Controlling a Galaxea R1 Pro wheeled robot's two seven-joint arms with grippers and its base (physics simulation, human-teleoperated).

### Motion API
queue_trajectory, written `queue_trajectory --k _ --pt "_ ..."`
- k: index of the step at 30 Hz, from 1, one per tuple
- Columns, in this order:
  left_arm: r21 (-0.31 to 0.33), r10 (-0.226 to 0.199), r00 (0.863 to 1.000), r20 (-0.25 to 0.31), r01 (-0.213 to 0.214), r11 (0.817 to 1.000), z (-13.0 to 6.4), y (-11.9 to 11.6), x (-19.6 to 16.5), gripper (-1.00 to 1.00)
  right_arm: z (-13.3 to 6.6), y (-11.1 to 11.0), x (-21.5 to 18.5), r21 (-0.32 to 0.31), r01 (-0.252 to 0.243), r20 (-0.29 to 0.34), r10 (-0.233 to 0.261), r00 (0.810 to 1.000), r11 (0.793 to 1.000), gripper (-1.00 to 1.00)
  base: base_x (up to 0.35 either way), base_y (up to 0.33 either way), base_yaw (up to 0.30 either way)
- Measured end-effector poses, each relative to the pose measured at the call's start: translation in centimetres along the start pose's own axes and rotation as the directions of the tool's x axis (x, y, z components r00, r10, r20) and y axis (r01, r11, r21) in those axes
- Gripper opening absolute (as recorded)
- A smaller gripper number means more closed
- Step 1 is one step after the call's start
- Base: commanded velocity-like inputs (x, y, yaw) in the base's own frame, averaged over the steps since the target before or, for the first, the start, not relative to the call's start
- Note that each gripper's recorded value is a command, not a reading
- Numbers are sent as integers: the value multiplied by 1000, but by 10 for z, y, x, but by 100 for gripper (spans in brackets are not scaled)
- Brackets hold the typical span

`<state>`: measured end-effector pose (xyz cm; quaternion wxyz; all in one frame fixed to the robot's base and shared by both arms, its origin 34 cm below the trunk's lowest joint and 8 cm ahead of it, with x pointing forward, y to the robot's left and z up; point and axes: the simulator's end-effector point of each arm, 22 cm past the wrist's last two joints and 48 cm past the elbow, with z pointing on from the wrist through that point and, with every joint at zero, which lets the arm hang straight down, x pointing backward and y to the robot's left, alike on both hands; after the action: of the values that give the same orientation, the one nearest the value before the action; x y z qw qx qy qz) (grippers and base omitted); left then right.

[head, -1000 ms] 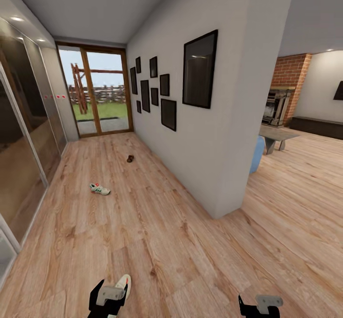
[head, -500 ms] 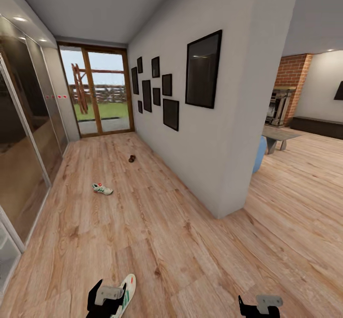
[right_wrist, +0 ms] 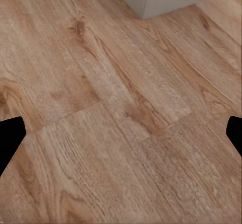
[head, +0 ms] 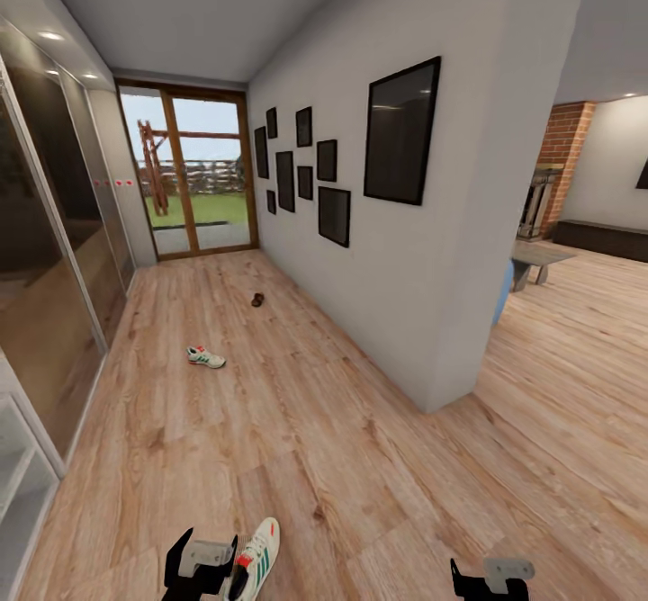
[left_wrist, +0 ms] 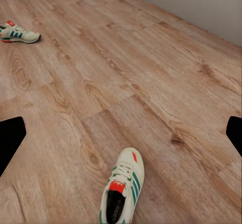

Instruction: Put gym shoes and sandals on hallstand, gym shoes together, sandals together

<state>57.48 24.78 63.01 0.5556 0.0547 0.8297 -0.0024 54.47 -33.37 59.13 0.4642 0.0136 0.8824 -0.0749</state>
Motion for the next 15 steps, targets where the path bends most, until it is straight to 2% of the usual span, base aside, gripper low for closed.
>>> queue_trajectory --k 9,15 --pt "-3 -3 1000 6 3 1000 1 0 -2 100 0 0 0 0 0 0 0 1000 1000 100 0 266 0" --pt "5 -1 1000 8 1 1000 1 -5 -3 100 0 0 1 0 0 -1 0 1000 1000 100 0 128 0"
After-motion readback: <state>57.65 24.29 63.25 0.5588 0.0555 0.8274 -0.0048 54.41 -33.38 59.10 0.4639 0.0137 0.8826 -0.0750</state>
